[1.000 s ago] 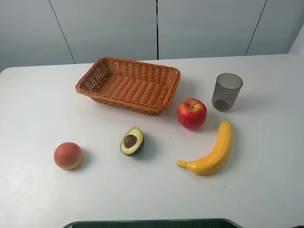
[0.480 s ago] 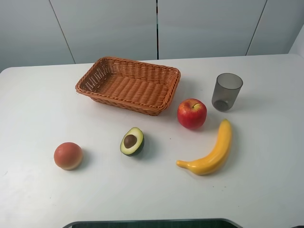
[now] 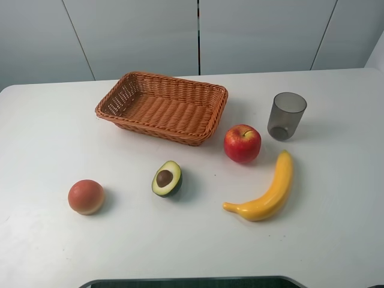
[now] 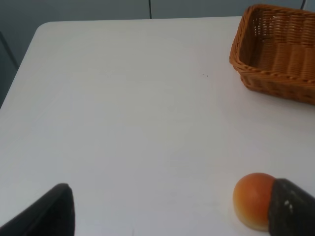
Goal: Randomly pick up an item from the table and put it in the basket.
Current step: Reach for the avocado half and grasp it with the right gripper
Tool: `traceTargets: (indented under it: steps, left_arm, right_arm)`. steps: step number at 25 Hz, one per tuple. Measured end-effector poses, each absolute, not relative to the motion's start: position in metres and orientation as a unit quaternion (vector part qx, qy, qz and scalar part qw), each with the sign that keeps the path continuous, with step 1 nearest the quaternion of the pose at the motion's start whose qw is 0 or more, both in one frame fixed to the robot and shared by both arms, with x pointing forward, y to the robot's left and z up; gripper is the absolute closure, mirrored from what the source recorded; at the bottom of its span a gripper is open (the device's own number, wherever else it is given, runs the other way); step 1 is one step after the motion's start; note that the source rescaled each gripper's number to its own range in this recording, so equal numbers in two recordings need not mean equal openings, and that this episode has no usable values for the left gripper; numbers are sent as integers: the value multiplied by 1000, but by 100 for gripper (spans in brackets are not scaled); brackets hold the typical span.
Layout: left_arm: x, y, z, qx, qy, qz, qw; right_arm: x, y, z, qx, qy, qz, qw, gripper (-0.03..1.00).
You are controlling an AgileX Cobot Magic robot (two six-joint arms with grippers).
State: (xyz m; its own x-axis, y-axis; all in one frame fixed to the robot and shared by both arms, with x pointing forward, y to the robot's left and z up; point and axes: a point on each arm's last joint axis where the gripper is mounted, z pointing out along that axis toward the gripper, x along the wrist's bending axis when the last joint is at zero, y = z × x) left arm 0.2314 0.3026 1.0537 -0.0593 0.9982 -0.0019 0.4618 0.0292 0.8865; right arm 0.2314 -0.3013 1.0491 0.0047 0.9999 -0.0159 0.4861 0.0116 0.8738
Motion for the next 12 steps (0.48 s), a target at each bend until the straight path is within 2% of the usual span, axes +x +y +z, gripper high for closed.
traceTargets:
  steps: [12]
  left_arm:
    - [231, 303, 1054, 586, 623, 377, 356]
  right_arm:
    - [233, -299, 1051, 604, 625, 358, 341, -3]
